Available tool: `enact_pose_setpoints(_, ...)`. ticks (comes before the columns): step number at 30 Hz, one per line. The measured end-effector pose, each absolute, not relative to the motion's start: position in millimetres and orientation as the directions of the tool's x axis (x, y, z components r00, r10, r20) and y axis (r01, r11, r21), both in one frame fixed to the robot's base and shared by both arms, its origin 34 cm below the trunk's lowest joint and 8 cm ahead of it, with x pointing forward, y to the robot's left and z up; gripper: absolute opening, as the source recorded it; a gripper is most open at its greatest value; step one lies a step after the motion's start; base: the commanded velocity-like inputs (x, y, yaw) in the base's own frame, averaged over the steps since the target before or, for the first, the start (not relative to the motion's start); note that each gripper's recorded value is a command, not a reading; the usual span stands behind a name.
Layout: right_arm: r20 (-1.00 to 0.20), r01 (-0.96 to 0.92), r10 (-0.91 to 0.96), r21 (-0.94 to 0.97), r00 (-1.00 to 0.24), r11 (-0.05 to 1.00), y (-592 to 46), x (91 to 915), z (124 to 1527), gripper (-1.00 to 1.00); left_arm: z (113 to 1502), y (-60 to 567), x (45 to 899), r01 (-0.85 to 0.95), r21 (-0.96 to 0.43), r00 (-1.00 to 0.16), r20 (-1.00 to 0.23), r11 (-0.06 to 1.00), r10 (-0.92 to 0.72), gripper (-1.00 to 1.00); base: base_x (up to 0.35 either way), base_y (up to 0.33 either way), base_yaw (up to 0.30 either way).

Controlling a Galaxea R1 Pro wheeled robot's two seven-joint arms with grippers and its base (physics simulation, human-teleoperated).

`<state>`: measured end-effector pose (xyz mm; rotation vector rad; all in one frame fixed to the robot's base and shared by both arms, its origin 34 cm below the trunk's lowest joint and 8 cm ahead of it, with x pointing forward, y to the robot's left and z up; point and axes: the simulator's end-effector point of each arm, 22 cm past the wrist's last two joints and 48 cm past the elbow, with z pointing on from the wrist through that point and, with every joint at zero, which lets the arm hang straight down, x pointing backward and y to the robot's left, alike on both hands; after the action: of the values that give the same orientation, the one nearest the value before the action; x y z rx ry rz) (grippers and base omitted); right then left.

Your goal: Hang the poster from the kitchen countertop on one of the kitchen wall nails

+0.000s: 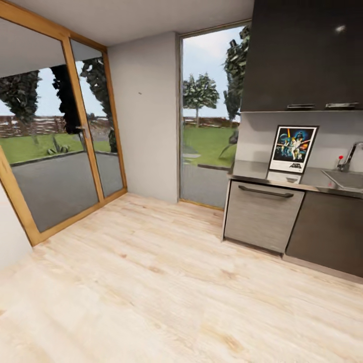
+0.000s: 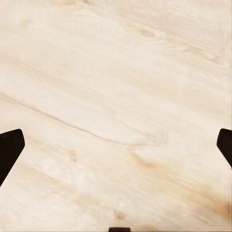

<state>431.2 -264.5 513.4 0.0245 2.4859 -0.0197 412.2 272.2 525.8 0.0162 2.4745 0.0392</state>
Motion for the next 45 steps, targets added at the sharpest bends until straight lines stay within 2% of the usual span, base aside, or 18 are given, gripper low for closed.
enact_pose_setpoints(11,-0.611,0.023,0.013,-0.009,-0.792,1.000,-264.8,431.4,513.6,1.00,525.9,272.9,412.2,0.000,0.033,-0.786,-0.618,0.999,0.021,1.00,0.234,-0.226,-0.164)
enact_pose_setpoints(36,-0.609,0.023,0.013,-0.009,-0.793,1.000,-264.8,430.3,512.9,1.00,525.7,272.8,411.9,0.001,0.033,-0.786,-0.618,0.999,0.021,1.00,0.264,-0.222,-0.290)
enact_pose_setpoints(45,-0.606,0.022,0.012,-0.009,-0.795,1.000,-264.5,429.3,512.2,1.00,525.5,272.9,411.6,0.001,0.033,-0.787,-0.617,0.999,0.021,1.00,0.238,-0.263,-0.064)
